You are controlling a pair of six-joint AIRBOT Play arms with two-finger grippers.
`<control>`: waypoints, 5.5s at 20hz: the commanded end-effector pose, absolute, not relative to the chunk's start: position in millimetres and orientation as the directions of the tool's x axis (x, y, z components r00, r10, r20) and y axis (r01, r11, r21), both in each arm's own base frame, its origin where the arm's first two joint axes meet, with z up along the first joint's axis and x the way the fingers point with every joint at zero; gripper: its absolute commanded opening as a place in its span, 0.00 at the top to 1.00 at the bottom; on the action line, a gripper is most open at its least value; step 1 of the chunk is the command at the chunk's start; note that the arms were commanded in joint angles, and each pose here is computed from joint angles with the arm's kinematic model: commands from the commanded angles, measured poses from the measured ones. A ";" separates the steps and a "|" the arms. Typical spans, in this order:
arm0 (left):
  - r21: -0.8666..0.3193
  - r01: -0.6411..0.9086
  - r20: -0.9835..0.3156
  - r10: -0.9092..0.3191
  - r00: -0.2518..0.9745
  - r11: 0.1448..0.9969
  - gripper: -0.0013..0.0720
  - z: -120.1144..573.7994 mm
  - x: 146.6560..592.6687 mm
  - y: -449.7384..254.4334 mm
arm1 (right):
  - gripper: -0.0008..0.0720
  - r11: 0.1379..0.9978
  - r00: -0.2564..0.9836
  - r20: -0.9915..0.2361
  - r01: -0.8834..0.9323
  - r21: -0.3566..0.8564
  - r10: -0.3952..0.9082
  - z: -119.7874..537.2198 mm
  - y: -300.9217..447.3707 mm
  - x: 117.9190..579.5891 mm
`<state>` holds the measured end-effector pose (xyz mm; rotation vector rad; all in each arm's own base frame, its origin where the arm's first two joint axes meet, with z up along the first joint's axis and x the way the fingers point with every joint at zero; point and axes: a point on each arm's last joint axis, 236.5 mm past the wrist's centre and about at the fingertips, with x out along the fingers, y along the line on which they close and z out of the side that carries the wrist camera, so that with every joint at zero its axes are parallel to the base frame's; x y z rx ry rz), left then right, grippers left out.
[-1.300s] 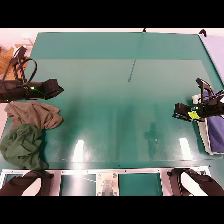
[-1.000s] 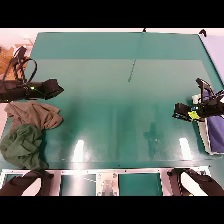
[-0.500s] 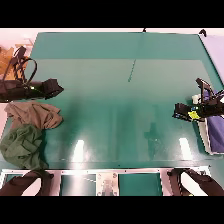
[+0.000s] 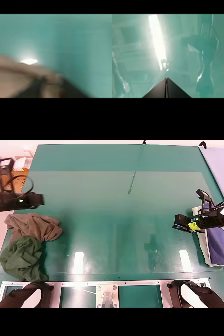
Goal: Fold the shirts.
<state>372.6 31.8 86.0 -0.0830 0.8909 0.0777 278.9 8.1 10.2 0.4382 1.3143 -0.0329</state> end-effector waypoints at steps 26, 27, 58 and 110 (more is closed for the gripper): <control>-0.427 0.234 -0.666 -0.479 0.572 0.873 0.95 200.8 419.8 -111.3 | 0.79 0.917 0.382 -0.905 0.265 0.299 0.185 18.2 -0.3 306.3; -0.418 0.335 -0.632 -0.535 0.561 0.844 0.95 217.8 413.1 -154.0 | 0.80 0.917 0.382 -0.905 0.265 0.299 0.185 18.2 -0.2 306.2; -0.755 -0.042 -0.653 -0.746 0.128 0.654 0.17 -78.0 409.6 -237.4 | 0.49 0.832 0.009 -0.854 0.220 0.510 0.521 -109.3 113.6 308.6; -0.349 0.533 -0.357 -0.636 0.685 0.771 0.95 172.7 613.8 -222.2 | 0.96 0.700 0.829 -0.511 0.226 0.677 0.226 85.0 -74.8 440.2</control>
